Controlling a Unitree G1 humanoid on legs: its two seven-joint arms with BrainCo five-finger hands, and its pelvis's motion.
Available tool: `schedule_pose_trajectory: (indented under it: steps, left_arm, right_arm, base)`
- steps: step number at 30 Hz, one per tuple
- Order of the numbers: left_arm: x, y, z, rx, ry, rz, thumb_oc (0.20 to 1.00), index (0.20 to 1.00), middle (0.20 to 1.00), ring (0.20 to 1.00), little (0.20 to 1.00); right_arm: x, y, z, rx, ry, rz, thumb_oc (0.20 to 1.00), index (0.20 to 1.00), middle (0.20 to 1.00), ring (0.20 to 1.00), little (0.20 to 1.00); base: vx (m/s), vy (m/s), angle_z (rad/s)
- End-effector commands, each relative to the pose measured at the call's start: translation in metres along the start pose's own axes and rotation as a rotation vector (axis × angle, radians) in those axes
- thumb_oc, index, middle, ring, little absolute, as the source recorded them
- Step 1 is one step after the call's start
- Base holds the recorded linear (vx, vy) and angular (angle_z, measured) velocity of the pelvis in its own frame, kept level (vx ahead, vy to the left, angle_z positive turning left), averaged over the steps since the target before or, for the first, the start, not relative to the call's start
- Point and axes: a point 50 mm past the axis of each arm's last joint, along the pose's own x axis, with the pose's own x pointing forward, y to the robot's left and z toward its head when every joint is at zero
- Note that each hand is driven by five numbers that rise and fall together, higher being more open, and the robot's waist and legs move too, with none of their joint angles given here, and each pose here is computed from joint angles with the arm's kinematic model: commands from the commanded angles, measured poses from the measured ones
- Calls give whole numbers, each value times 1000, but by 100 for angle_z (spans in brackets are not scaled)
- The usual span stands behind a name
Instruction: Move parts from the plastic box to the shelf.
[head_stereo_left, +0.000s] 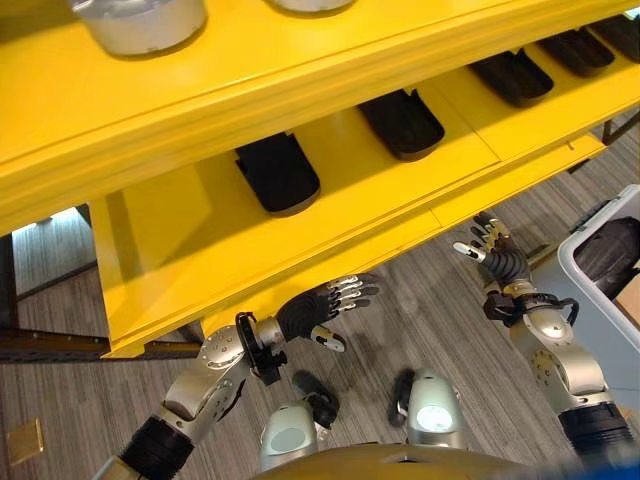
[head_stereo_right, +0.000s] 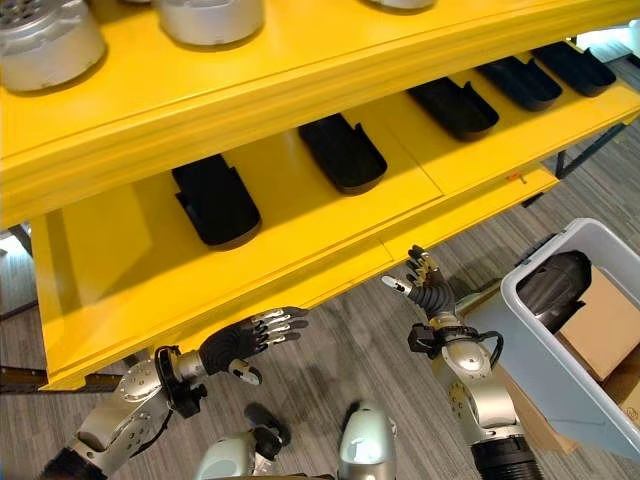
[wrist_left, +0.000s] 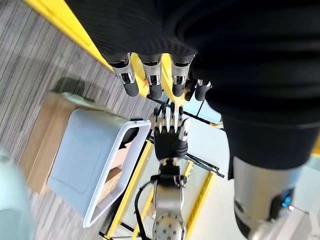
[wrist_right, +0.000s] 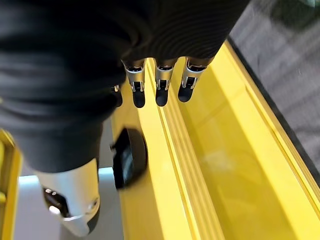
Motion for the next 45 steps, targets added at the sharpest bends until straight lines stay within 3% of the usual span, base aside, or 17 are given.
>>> schedule_pose_trajectory:
  steps: [1,11,17,18,26,30,36,40,45]
  left_arm:
    - [5,0,21,38,-141,49,1000,1000,1000,1000,1000]
    - [5,-1,20,-89,-167,62,1000,1000,1000,1000,1000]
    - [4,1,20,-106,-180,89,1000,1000,1000,1000,1000]
    - [11,-2,18,-206,-192,48,1000,1000,1000,1000,1000]
    - [8,11,4,-253,-180,167,1000,1000,1000,1000,1000]
    - [0,12,0,-274,-138,151,1000,1000,1000,1000,1000]
    - [-7,9,-3,-275,-129,143,1000,1000,1000,1000,1000]
    - [-11,12,-6,-216,-106,158,1000,1000,1000,1000,1000]
    - [-7,17,-5,-140,-61,179,1000,1000,1000,1000,1000]
  right_arm:
    - [8,-20,27,-96,-149,-169,1000,1000,1000,1000,1000]
    - [-15,-76,15,-291,-76,-632,1000,1000,1000,1000,1000]
    - [-26,-95,13,-381,-104,-678,1000,1000,1000,1000,1000]
    - [-25,-97,13,-419,-118,-660,1000,1000,1000,1000,1000]
    - [-18,-73,1,-452,-118,-465,1000,1000,1000,1000,1000]
    - [-30,-63,-10,-307,-64,-390,1000,1000,1000,1000,1000]
    - [-31,-43,-11,-295,-68,-268,1000,1000,1000,1000,1000]
    - [-33,-32,-24,-75,37,-156,1000,1000,1000,1000,1000]
    - [-28,-25,-27,-90,27,-108,1000,1000,1000,1000,1000]
  base:
    - [46,-378,-167]
    - [31,-372,-98]
    - [68,-342,-55]
    - [122,-447,-84]
    - [106,-149,-60]
    - [186,-58,-38]
    - [204,41,-22]
    - [217,170,-79]
    - [169,147,-11]
